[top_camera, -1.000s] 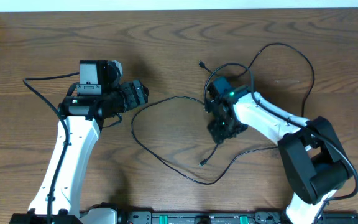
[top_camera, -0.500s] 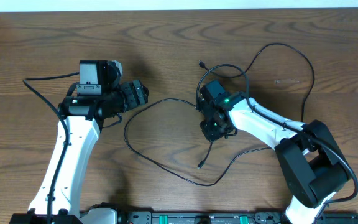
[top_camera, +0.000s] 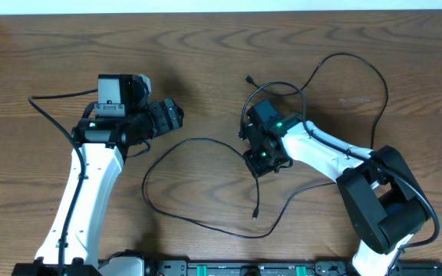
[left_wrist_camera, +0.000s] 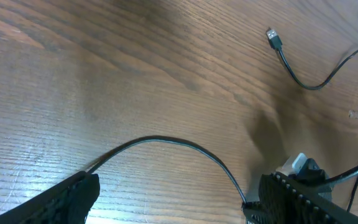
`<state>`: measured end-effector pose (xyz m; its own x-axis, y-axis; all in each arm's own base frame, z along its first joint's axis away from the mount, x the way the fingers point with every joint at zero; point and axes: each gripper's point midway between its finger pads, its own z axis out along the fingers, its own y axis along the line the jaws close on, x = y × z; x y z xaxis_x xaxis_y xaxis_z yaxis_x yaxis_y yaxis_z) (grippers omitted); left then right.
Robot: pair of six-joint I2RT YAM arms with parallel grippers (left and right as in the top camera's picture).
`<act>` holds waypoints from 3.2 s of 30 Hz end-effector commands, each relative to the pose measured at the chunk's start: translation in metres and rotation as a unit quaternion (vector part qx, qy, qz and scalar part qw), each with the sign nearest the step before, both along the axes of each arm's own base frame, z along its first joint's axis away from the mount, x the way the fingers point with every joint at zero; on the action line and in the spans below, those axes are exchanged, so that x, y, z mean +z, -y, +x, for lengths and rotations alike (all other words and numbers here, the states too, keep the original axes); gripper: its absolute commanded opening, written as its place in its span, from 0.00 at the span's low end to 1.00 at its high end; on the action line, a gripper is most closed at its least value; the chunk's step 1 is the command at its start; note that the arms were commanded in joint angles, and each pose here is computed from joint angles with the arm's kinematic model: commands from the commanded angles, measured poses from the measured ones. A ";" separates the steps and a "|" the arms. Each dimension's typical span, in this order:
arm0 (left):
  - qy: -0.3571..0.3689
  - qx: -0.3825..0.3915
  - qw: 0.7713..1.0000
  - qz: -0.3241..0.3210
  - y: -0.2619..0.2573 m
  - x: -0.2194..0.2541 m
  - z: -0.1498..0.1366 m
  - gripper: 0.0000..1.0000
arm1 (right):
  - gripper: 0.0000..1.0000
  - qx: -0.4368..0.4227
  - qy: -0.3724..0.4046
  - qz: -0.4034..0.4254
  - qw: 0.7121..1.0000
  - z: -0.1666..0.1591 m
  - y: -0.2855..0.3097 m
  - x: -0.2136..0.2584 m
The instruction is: Untangle cables
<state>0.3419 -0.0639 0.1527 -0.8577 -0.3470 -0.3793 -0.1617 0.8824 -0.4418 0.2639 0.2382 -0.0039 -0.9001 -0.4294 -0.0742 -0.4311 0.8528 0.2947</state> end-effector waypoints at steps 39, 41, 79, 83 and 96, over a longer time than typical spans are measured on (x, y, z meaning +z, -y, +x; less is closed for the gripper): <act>0.011 0.002 1.000 0.007 -0.002 0.008 0.004 0.87 | 0.01 -0.832 -0.047 0.026 0.552 0.125 0.160 -0.024; 0.011 0.002 1.000 0.007 -0.002 0.008 0.004 0.87 | 0.02 -0.833 -0.041 0.045 0.550 0.133 0.158 -0.021; 0.011 0.002 1.000 0.007 -0.002 0.008 0.004 0.87 | 0.91 -0.315 0.043 0.145 0.937 0.132 0.073 0.003; 0.011 0.001 1.000 0.007 -0.002 0.008 0.004 0.87 | 0.99 -0.239 0.062 0.140 0.959 0.120 0.047 0.003; 0.011 0.002 1.000 0.007 -0.002 0.008 0.004 0.87 | 0.99 -0.046 0.067 0.082 0.993 0.047 -0.027 -0.012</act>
